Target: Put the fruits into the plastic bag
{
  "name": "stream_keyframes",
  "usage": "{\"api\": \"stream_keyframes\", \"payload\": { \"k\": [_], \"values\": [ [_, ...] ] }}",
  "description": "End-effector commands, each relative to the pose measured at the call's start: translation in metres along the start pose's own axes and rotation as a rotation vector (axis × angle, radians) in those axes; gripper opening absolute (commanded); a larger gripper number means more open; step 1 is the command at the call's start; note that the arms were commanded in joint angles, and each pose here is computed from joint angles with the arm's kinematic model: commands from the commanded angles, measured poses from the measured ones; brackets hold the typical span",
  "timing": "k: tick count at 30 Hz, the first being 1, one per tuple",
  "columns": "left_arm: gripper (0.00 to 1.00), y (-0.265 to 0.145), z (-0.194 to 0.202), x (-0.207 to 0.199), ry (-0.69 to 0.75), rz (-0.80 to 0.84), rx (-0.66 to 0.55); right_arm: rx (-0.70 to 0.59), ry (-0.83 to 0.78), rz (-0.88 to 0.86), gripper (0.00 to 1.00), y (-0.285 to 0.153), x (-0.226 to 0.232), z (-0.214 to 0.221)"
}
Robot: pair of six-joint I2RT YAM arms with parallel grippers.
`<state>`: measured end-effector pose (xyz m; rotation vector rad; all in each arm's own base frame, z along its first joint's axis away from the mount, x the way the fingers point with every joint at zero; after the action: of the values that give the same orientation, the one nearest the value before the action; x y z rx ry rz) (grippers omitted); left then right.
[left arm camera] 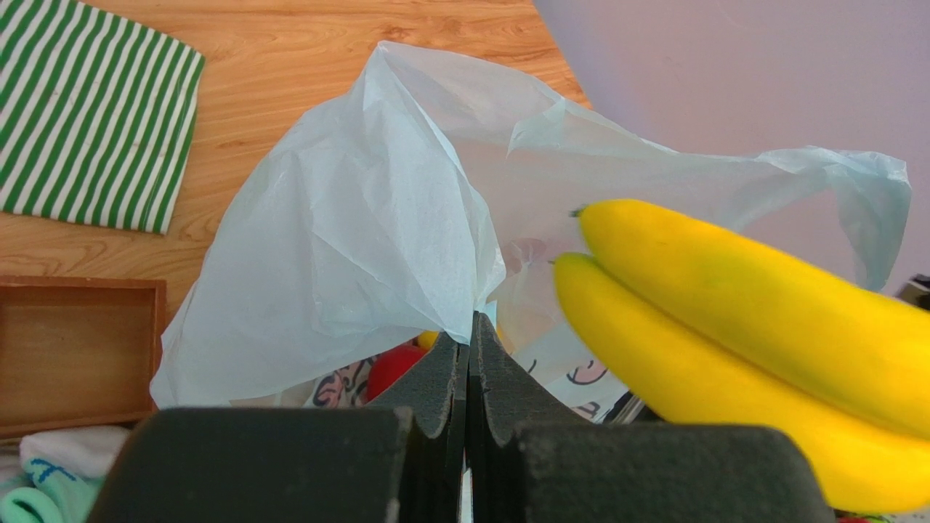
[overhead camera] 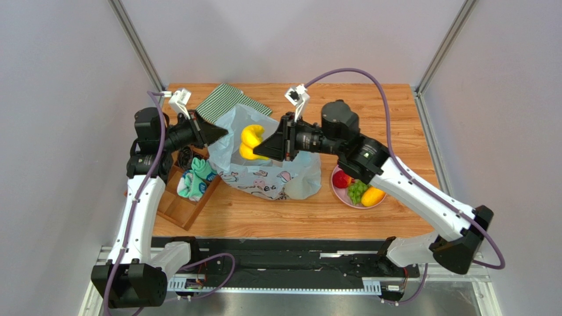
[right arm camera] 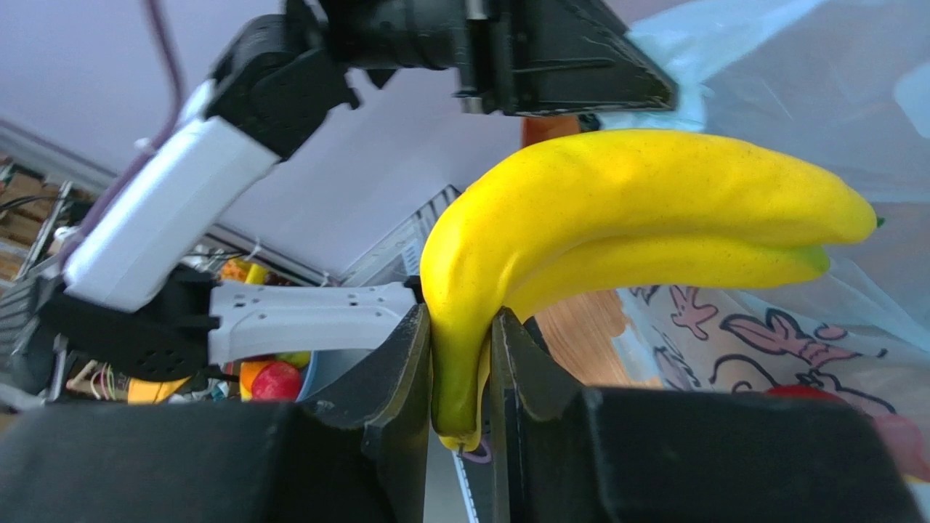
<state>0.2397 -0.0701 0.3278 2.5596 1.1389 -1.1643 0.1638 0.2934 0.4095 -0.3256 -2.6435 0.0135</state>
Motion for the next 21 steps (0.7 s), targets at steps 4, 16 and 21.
{"api": "stream_keyframes", "payload": {
  "k": [4, 16, 21],
  "values": [
    [0.0, -0.005, -0.004, -0.007, 0.039, 0.033, -0.025, 0.065, 0.084, 0.413, 0.0, 0.035, -0.059, 0.016],
    [0.0, -0.004, -0.004, -0.006, 0.033, 0.031, -0.022, 0.301, 0.05, 0.825, 0.0, 0.071, -0.133, 0.082],
    [0.0, -0.004, -0.003, -0.006, 0.032, 0.033, -0.019, 0.413, 0.054, 0.884, 0.0, 0.084, -0.156, 0.113]
  ]
}}
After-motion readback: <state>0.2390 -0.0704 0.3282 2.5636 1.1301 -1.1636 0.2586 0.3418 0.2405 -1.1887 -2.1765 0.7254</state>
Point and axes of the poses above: each gripper's point midway between its finger pads, its own y axis out along the fingers, its own x axis along the line the jaws close on, z = x × y, the point moved 8 cm from there along -y, back along the fingers, and after that the axes turned 9 degrees about -y, right-handed, at the moved point
